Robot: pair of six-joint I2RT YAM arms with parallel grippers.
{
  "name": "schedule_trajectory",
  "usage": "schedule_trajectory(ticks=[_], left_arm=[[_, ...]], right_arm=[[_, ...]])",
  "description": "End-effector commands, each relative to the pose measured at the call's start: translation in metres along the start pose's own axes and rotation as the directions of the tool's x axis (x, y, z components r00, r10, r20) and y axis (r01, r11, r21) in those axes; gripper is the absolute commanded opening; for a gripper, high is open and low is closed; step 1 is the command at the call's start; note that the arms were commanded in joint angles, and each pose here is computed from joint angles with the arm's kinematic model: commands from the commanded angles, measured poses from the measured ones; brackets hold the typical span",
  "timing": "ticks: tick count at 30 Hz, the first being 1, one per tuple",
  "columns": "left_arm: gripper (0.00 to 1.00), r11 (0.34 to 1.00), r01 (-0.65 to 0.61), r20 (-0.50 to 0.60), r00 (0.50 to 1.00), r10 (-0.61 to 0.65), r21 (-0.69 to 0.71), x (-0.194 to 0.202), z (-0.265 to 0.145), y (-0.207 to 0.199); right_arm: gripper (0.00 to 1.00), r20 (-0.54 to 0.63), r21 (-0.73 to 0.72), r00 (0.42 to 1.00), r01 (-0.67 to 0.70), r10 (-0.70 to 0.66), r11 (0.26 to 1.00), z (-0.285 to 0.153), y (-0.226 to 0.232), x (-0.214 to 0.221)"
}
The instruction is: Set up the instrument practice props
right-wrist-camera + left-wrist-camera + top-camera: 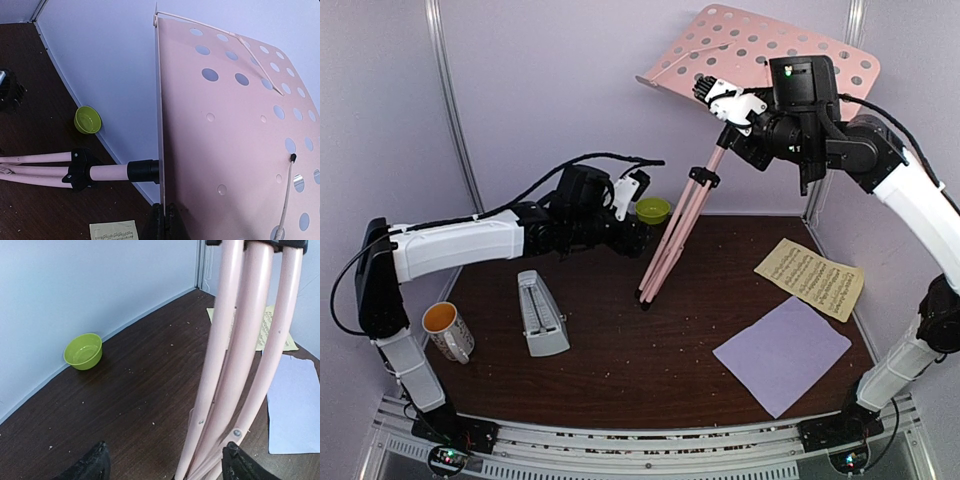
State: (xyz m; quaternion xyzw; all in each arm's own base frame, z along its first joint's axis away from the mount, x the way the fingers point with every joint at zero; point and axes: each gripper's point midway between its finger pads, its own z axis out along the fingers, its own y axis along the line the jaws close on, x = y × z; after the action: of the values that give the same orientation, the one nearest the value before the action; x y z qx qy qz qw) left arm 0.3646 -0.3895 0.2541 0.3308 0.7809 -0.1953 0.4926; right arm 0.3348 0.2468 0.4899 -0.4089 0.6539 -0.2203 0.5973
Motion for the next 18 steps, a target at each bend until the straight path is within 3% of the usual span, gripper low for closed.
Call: schedule_trajectory(ticks=[1, 18], left_arm=[[0.78, 0.998, -0.042, 0.117, 0.992, 0.048, -0.052, -0.039, 0.011, -0.002], [0.66, 0.977, -0.098, 0.112, 0.986, 0.121, -0.189, -0.058, 0.029, 0.001]], right_arm=[[0.00, 0.289, 0.270, 0.914, -0.363, 0.285, 0.892, -0.066, -0.119, -0.051], [0.00, 0.328, 0.237, 0.895, -0.387, 0.301, 0.891, -0.084, -0.112, -0.066]])
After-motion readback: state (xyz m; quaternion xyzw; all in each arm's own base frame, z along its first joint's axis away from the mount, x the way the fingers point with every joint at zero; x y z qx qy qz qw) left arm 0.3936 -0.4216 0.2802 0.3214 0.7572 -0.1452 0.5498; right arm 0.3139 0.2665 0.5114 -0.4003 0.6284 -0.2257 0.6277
